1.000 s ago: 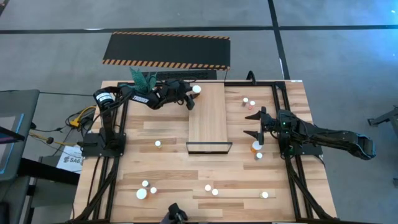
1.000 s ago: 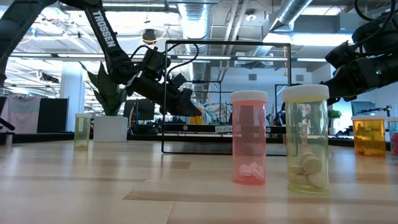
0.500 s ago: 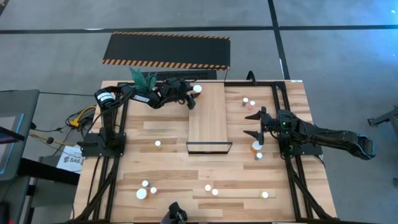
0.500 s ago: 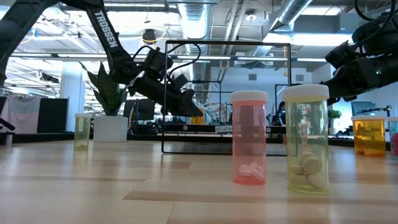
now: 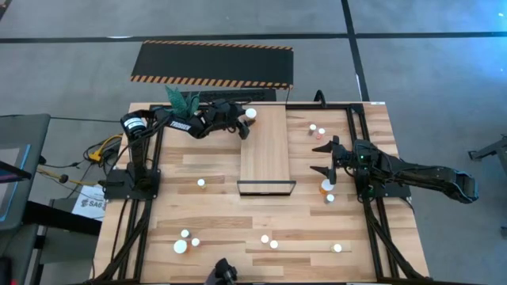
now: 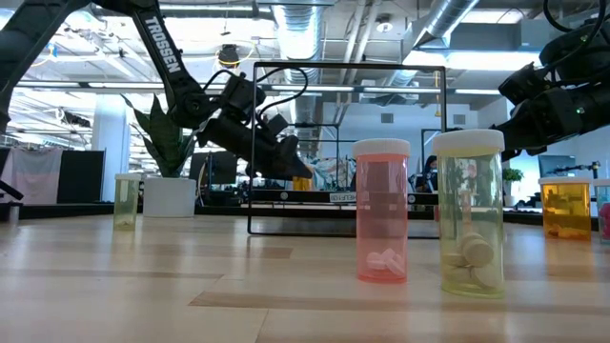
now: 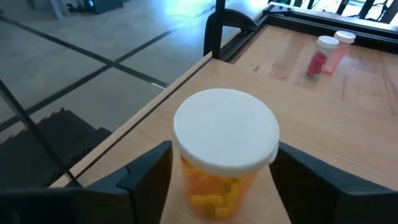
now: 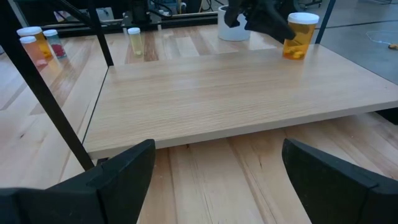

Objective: Pick and place medicine bottles onto shelf by color
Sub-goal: Put the top left large orange pill bottle on the shelf, then put the top small yellow pill bottle on the shelf

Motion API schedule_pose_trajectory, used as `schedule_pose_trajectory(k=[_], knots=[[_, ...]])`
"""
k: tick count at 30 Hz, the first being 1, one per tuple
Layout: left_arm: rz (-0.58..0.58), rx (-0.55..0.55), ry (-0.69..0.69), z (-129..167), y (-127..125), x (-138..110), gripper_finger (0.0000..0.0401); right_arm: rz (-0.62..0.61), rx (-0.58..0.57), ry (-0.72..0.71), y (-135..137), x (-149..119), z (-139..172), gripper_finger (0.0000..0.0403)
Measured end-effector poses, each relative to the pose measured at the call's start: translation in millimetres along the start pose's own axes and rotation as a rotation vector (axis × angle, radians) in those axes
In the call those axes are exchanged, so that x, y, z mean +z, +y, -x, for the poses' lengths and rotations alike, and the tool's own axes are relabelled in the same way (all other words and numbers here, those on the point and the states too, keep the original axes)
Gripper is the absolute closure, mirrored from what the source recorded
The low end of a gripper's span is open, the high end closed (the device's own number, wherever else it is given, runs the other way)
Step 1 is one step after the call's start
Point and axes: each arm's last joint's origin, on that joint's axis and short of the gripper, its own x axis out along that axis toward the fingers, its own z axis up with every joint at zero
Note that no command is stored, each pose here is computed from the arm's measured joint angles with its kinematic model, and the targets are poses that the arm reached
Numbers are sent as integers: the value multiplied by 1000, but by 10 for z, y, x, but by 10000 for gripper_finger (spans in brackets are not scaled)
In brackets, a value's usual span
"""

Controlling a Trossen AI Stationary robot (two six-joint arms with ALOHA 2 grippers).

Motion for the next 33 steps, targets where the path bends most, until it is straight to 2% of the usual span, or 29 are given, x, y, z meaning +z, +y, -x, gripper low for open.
schedule_pose_trajectory(k=[13,22,29,33], knots=[[42,-34,13,80,-53,56,79,0,0,0,0,0,0,29],[121,42,197,361,-219,170,71,0,0,0,0,0,0,29],[164,105,335,734,-431,298,71,0,0,0,0,0,0,29],[212,141,460,973,-598,280,71,0,0,0,0,0,0,29]])
